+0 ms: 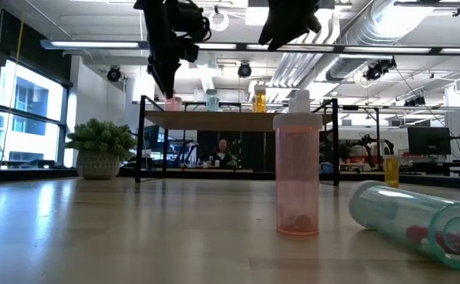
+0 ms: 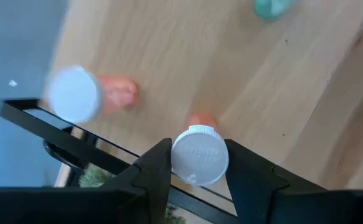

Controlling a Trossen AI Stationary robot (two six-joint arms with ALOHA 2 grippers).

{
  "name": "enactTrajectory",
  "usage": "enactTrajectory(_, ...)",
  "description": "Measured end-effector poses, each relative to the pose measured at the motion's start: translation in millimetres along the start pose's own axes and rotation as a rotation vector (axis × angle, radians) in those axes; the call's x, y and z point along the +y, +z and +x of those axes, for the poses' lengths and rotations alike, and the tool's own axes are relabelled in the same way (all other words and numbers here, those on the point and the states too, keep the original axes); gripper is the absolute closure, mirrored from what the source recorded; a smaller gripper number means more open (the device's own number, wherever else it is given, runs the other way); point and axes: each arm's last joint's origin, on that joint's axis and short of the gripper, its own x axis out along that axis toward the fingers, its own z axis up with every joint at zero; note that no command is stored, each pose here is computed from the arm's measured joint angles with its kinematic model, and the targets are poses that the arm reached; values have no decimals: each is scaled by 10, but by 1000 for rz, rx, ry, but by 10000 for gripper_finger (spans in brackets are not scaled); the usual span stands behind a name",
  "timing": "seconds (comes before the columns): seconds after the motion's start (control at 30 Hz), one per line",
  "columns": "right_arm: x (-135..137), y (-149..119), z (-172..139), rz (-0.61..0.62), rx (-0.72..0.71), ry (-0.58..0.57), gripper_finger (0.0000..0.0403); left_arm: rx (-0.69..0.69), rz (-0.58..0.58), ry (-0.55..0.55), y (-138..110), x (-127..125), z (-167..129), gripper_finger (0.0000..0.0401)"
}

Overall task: Pick and place medicine bottles onto shelf by color
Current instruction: Put the right pink bottle on the shelf aligned with the other pink pill bottle, then put the white pill bottle on the shelf aligned with the other white pill bottles

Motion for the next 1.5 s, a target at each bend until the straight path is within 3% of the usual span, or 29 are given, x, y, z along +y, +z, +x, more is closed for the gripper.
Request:
enactTrajectory(0.43,0,0,0,0,0,1,219,-7,0,11,12,5,8,231)
enactTrajectory(0.67,0,0,0,0,0,1,219,3,-2,94,10,31,-1,232)
enactTrajectory(1.1,-5,-13,0,-14,13,-5,219,-16,23,22,15,10,-6,231)
enactTrajectory(1.5,-5,-13,0,-14,13,-5,219,-51,12,29,49,16,-10,231)
